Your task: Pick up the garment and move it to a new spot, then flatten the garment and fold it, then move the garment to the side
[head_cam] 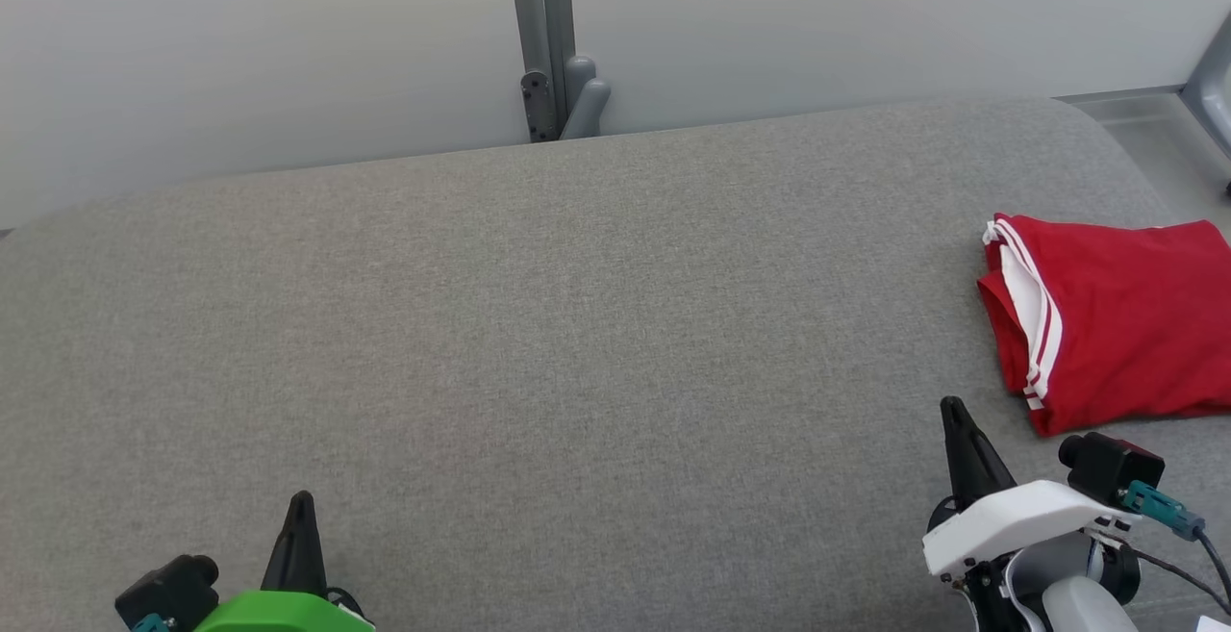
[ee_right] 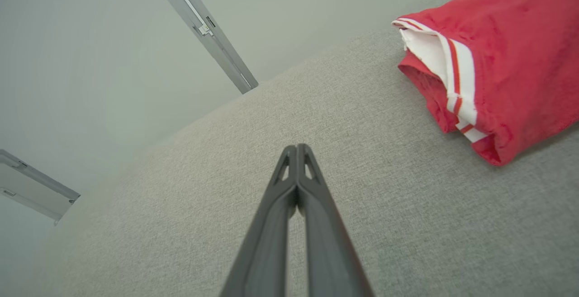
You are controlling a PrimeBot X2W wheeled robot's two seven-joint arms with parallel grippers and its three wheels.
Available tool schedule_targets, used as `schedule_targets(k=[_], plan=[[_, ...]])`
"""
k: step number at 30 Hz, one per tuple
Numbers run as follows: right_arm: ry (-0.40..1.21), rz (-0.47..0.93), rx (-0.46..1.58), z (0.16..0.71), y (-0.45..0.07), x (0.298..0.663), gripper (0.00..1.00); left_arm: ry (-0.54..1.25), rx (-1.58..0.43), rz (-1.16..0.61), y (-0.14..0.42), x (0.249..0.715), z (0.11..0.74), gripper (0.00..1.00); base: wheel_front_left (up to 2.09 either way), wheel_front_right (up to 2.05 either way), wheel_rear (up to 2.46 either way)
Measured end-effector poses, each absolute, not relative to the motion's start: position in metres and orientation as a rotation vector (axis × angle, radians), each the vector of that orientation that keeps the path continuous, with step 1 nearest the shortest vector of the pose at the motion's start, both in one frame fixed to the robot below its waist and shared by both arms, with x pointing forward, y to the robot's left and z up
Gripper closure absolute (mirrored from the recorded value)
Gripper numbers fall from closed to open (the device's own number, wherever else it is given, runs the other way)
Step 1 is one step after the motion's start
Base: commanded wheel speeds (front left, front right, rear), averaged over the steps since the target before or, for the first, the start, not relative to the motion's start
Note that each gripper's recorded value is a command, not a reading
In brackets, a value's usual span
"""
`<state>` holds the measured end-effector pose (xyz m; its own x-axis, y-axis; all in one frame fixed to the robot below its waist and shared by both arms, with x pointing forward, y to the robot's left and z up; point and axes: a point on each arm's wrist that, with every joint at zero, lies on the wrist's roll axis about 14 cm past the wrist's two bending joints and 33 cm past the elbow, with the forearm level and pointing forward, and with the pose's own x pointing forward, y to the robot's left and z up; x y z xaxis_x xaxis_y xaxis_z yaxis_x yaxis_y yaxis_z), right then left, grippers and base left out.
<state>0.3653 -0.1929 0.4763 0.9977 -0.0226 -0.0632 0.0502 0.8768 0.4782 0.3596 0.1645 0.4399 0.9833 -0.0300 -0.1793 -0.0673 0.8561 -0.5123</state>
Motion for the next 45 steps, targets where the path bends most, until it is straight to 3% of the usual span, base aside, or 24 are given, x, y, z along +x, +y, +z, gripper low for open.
schedule_targets(k=[45], plan=[[0.044,-0.083,1.081,0.485,-0.204,0.375,1.00,0.124,-1.104,0.070,0.181,0.378,0.468,1.00,0.00,0.00,0.00]])
